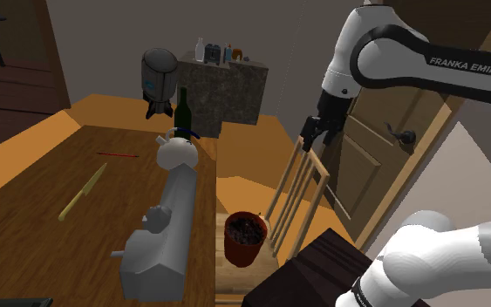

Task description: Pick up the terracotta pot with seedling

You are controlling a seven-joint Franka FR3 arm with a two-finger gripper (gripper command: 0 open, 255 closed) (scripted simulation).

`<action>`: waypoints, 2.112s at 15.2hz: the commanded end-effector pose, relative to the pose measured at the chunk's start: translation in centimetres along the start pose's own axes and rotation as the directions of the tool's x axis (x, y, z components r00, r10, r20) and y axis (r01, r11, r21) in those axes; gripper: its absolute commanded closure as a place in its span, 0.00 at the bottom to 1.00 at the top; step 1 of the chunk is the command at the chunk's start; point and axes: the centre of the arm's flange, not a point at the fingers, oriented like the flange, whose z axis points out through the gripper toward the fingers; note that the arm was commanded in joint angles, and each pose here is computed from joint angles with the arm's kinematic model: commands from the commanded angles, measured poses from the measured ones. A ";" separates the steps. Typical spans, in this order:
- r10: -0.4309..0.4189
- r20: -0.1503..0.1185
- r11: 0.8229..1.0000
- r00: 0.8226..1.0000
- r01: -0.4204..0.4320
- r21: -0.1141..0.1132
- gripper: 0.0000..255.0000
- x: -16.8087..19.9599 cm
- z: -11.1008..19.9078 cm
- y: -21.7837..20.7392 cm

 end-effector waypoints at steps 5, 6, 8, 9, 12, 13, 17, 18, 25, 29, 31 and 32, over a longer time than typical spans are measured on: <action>0.000 0.012 1.000 1.000 0.000 0.009 0.00 1.6 5.0 -0.7; 0.000 0.015 1.000 1.000 -0.001 0.011 0.00 2.0 6.3 -0.8; 0.000 0.020 1.000 1.000 -0.001 0.016 0.00 2.7 8.8 -1.2; 0.000 0.023 1.000 1.000 -0.001 0.018 0.00 3.1 10.1 -1.4; 0.001 0.032 1.000 0.999 -0.001 0.025 0.00 4.2 13.9 -1.9; 0.001 0.035 1.000 0.999 -0.001 0.027 0.00 4.5 15.1 -2.1; 0.001 0.047 0.999 0.999 -0.002 0.036 0.00 5.9 20.2 -2.9; 0.000 0.050 0.999 0.999 -0.002 0.038 0.00 6.3 21.5 -3.1; 0.000 0.070 0.999 0.998 -0.004 0.054 0.00 8.5 30.4 -4.7; 0.000 0.079 0.998 0.997 -0.005 0.060 0.00 9.4 34.2 -5.4; 0.000 0.079 0.998 0.997 -0.005 0.060 0.00 9.4 35.2 -5.4; 0.000 0.079 0.998 0.997 -0.005 0.060 0.00 9.4 35.8 -5.4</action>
